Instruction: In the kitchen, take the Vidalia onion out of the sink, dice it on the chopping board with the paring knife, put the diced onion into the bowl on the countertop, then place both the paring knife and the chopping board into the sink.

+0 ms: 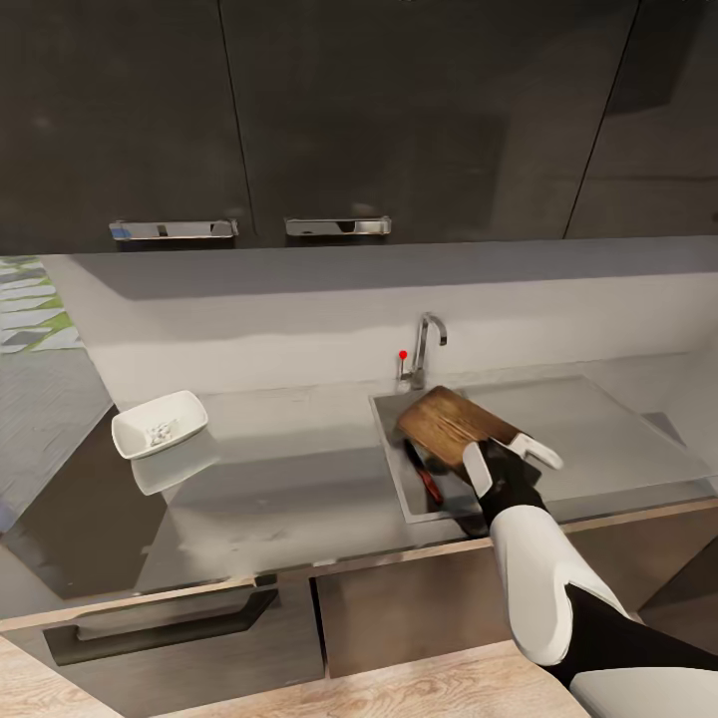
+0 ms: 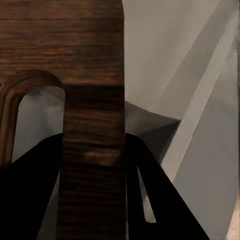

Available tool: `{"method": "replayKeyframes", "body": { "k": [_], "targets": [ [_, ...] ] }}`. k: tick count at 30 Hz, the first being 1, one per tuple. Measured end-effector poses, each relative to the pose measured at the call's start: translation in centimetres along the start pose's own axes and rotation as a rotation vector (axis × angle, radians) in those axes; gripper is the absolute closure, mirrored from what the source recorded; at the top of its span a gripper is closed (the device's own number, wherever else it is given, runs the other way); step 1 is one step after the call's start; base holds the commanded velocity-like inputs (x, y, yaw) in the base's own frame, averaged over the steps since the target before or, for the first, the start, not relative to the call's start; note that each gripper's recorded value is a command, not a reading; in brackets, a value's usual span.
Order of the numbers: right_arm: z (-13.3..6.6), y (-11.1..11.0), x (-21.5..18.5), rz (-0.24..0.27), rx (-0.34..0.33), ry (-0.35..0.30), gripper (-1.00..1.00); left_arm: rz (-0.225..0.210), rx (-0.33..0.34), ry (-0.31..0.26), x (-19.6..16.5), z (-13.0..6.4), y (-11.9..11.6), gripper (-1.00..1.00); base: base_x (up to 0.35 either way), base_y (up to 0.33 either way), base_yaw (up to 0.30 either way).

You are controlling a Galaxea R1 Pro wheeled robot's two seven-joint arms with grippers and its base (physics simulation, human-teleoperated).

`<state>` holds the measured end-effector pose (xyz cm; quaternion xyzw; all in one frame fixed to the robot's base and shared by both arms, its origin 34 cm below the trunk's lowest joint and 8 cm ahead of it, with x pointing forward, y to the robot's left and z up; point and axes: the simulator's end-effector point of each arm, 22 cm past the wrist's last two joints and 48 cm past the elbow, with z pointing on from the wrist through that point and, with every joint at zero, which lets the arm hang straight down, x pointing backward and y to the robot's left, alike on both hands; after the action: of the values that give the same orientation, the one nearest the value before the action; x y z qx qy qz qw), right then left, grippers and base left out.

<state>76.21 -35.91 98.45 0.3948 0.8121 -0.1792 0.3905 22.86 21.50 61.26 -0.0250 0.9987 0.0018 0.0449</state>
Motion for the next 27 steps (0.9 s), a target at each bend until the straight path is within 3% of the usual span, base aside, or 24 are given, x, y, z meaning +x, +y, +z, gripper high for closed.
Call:
{"method": "replayKeyframes", "body": {
  "k": [3, 5, 13, 23, 27],
  "targets": [
    [0.0, -0.9, 0.2, 0.071, 0.04, 0.012, 1.0, 0.0, 0.0, 0.0, 0.0, 0.0, 0.0, -1.0, 0.0, 0.0, 0.0],
    [-0.2, -2.2, 0.5, 0.114, 0.101, 0.028, 1.0, 0.001, 0.0, 0.0, 0.0, 0.0, 0.0, -1.0, 0.0, 0.0, 0.0],
    [-0.8, -4.0, -1.0, 0.165, 0.182, 0.012, 1.0, -0.001, -0.004, -0.002, -0.1, 0.0, 0.3, -1.0, 0.0, 0.0, 0.0],
    [-0.9, -4.0, -1.3, 0.17, 0.183, 0.011, 1.0, -0.002, -0.007, -0.003, -0.1, 0.0, 0.4, -1.0, 0.049, 0.113, 0.003],
    [-0.9, -4.0, -1.2, 0.17, 0.183, 0.013, 1.0, -0.002, -0.007, -0.003, -0.1, 0.0, 0.4, -1.0, 0.149, 0.143, 0.182]
  ]
}}
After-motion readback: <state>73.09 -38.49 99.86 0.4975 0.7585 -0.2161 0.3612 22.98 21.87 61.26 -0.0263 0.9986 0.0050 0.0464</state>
